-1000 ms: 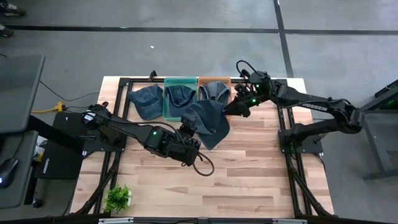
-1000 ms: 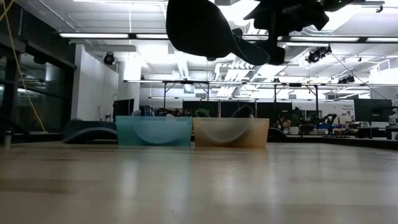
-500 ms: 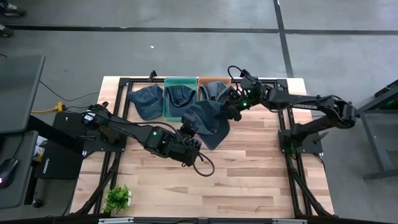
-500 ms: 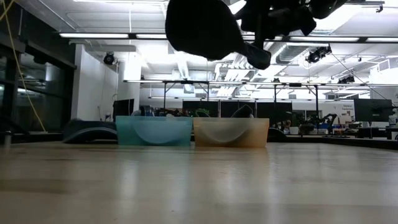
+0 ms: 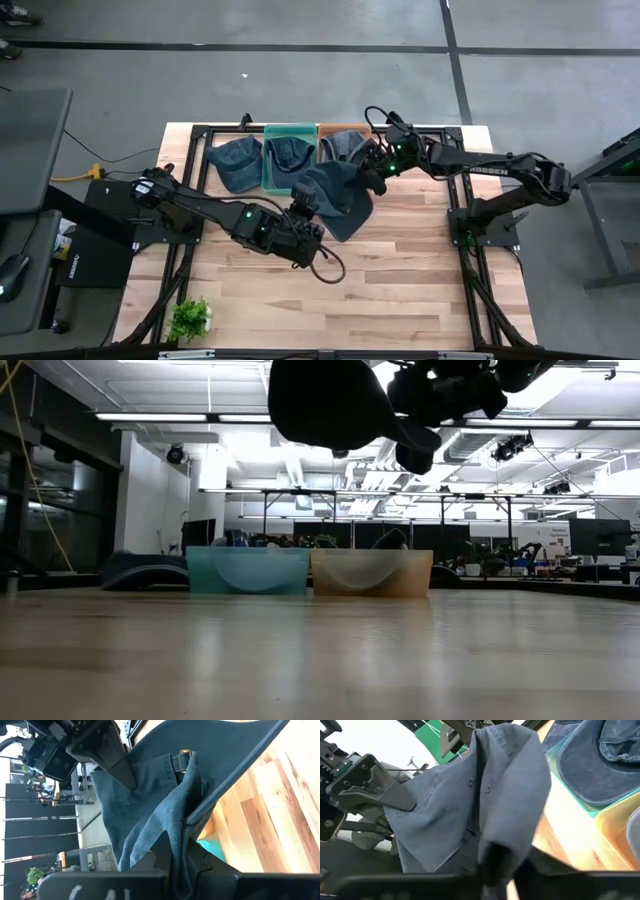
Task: Pick & Place hat
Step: Put the bottom blue cap into the green bin
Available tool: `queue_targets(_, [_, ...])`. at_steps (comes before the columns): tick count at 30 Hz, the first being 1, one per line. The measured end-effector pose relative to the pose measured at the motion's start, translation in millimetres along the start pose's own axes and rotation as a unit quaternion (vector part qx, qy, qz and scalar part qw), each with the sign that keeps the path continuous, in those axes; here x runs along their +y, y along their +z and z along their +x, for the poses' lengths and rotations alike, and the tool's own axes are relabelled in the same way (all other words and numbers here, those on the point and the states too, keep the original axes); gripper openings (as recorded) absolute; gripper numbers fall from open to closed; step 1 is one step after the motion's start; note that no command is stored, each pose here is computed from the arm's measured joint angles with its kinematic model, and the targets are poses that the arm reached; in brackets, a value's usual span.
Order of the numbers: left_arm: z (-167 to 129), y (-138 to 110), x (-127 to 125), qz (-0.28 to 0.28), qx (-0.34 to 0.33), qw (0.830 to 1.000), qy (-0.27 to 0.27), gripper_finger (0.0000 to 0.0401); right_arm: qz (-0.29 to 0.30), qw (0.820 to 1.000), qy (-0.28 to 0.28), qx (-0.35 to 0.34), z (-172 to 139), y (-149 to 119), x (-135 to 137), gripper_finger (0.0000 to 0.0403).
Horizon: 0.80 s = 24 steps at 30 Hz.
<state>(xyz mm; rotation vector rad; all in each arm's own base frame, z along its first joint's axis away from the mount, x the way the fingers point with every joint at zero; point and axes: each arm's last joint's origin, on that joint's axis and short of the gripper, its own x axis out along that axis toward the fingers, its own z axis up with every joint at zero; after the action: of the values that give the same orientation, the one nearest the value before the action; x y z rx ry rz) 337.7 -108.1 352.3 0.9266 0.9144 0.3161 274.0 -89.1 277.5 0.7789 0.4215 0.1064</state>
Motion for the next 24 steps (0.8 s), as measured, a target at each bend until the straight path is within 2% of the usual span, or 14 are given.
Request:
queue_targets(2, [0.0,0.0,0.0,-0.004,0.0,1.0,0.0,0.0008,-0.008,1.0,0.0,0.0,0.0,0.0,0.0,0.003])
queue_targets(3, [0.0,0.0,0.0,-0.01,0.0,1.0,0.0,0.0008,-0.012,1.0,0.0,0.0,0.0,0.0,0.0,0.002])
queue_targets(14, [0.0,2.8,0.1,-0.114,-0.014,0.993,-0.012,0.0021,-0.022,1.0,0.005,-0.002,-2.1,0.6,2.3,0.0019])
queue_targets(18, [-0.1,5.0,0.5,-0.153,-0.023,0.988,-0.019,0.0061,-0.028,1.0,0.001,-0.006,-2.4,0.9,2.5,0.0019])
queue_targets(24, [0.0,1.5,-1.0,-0.247,-0.007,0.969,-0.024,0.0151,-0.032,0.999,-0.006,-0.004,-2.8,0.3,1.2,0.0019])
